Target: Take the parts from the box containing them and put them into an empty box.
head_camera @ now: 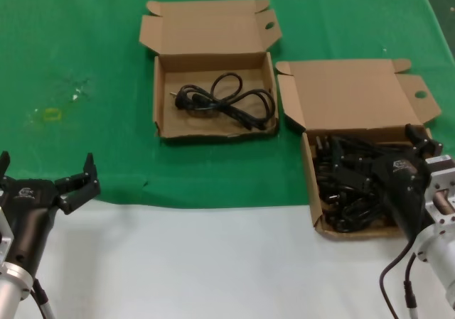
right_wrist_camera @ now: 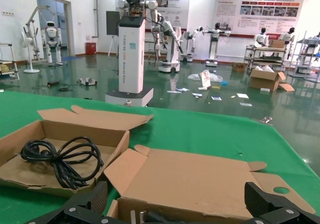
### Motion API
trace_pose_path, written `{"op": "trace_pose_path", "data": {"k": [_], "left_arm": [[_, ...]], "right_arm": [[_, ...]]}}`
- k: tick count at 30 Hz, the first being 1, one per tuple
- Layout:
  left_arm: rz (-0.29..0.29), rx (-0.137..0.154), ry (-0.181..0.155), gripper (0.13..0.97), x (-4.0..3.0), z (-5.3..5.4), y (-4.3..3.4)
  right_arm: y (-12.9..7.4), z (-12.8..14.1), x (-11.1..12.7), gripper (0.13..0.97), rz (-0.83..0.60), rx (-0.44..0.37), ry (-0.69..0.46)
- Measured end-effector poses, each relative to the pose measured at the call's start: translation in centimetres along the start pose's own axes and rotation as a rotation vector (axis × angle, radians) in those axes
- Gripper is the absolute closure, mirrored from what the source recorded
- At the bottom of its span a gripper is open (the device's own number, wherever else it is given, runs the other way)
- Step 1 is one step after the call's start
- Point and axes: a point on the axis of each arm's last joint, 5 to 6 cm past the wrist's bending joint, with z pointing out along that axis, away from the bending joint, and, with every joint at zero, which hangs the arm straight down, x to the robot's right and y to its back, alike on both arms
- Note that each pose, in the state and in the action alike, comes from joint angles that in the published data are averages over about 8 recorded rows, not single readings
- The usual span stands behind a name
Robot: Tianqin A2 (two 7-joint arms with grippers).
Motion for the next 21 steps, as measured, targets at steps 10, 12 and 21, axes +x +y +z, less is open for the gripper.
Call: {"op": "trace_pose_path", "data": {"k": [10, 12, 21], "left_arm": [[0.000, 0.000, 0.000, 0.132, 0.00, 0.00, 0.00], [0.000, 0.000, 0.000, 0.132, 0.00, 0.00, 0.00], [0.000, 0.000, 0.000, 0.132, 0.00, 0.00, 0.00]], "right_arm": [[0.00, 0.00, 0.00, 0.130, 0.000, 0.000, 0.000], [0.00, 0.00, 0.00, 0.130, 0.000, 0.000, 0.000], [0.00, 0.00, 0.00, 0.130, 0.000, 0.000, 0.000]]}}
